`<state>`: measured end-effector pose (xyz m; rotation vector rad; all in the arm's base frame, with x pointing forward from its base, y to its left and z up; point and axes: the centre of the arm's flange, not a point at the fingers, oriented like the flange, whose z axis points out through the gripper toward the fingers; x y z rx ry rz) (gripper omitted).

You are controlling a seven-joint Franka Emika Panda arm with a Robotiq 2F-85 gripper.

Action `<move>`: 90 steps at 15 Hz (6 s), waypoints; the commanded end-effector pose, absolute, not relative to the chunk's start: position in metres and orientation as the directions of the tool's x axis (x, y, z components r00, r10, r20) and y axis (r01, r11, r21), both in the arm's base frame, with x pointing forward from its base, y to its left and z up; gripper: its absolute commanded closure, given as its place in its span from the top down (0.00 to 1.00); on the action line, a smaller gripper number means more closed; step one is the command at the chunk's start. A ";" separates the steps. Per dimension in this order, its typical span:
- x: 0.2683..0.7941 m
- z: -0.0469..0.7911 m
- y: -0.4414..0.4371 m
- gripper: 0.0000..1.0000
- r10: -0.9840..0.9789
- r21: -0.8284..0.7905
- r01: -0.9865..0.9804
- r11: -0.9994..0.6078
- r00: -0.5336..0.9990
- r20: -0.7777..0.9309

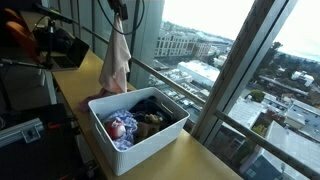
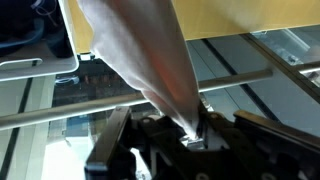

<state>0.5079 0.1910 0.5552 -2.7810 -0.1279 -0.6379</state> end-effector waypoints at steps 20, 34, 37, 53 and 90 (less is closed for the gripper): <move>0.539 0.378 0.253 0.52 0.093 -0.222 0.183 -0.958 0.926 0.365; 0.576 0.309 0.032 1.00 -0.177 -0.137 -0.144 -0.980 0.945 0.275; 0.565 0.272 0.008 1.00 -0.211 -0.104 -0.192 -0.976 0.953 0.217; 0.546 0.130 -0.064 1.00 -0.269 0.087 -0.276 -0.957 0.960 0.082; 0.569 0.597 0.109 0.03 -0.204 -0.314 -0.053 -0.948 0.858 0.471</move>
